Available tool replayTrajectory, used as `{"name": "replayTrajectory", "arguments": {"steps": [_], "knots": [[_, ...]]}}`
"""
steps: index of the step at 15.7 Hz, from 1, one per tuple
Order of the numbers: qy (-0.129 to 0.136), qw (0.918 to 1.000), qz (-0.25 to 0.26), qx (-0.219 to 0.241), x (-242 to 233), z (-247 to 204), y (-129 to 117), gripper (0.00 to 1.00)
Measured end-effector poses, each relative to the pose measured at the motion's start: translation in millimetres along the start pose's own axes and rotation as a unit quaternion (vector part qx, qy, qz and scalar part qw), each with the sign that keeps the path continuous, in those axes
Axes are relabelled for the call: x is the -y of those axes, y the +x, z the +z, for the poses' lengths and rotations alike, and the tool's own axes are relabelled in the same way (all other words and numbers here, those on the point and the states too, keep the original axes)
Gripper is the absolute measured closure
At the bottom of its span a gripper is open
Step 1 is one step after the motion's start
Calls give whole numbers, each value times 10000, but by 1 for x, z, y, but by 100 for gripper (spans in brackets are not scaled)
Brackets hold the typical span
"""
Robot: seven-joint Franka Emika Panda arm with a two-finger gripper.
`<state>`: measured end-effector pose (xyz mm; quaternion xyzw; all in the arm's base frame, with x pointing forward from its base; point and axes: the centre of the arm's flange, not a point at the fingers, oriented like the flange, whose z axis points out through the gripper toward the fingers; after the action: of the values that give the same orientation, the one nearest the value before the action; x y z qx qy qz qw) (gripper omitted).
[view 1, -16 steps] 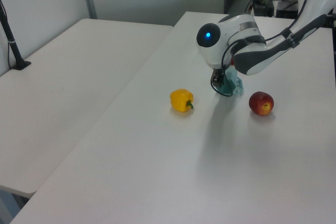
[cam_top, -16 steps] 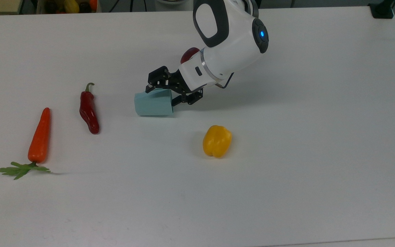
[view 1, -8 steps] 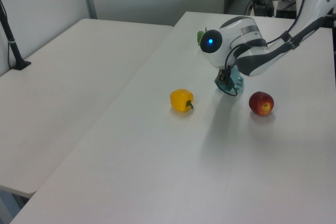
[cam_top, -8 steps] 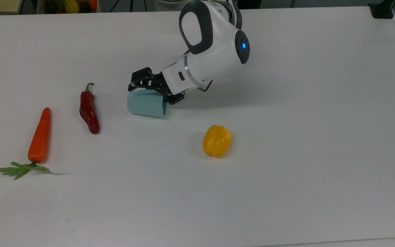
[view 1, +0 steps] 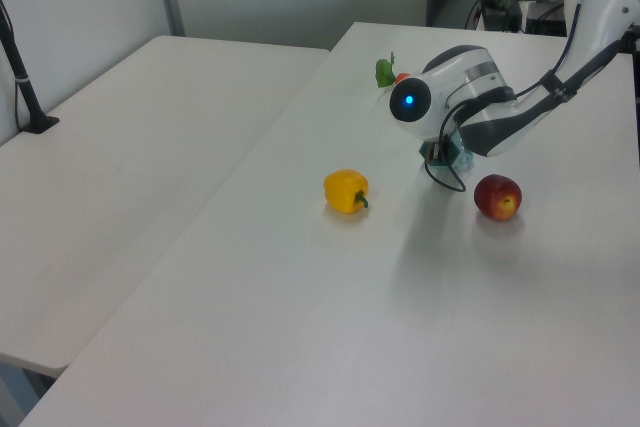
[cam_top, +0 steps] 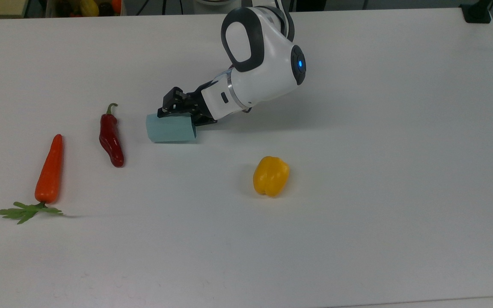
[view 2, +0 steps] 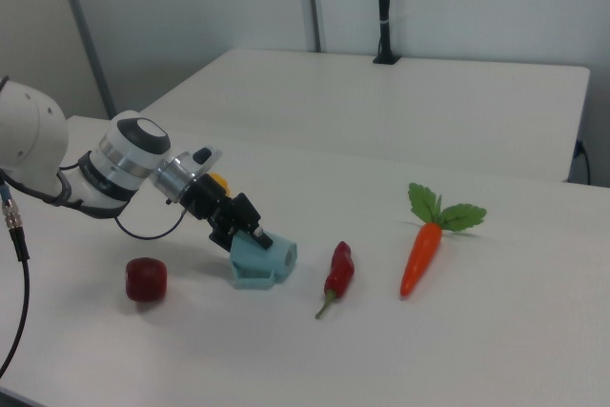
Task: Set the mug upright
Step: 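Close the gripper on the mug's base end, then lift and rotate the mug so its opening faces up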
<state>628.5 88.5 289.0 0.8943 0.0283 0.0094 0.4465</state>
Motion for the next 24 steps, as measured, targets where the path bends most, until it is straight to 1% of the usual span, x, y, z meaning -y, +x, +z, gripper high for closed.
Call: {"name": "replayTrajectory", "arguments": {"steps": [2, 4, 6, 7, 9, 10, 13, 14, 16, 18, 20, 21, 24], "knots": [[-18, 10000, 50, -27, -7, -3, 1, 74], [48, 9999, 111, -30, -11, -8, 2, 80], [300, 9995, 46, 56, -18, -17, 3, 87], [549, 9984, -46, 138, -23, -24, 1, 93], [964, 9950, -156, 229, -32, -39, -2, 93], [1162, 9929, -129, 231, -39, -49, -2, 93], [1860, 9824, 100, 171, -65, -86, 3, 93], [2128, 9767, 198, 175, -72, -97, 5, 93], [2725, 9613, 348, 192, -83, -118, 9, 93], [3314, 9431, 169, 212, -84, -133, 10, 93], [3894, 9209, -122, 95, -77, -142, 11, 93], [4098, 9118, -244, -13, -74, -145, 13, 93], [4339, 8985, -652, -147, -58, -141, 17, 93]]}}
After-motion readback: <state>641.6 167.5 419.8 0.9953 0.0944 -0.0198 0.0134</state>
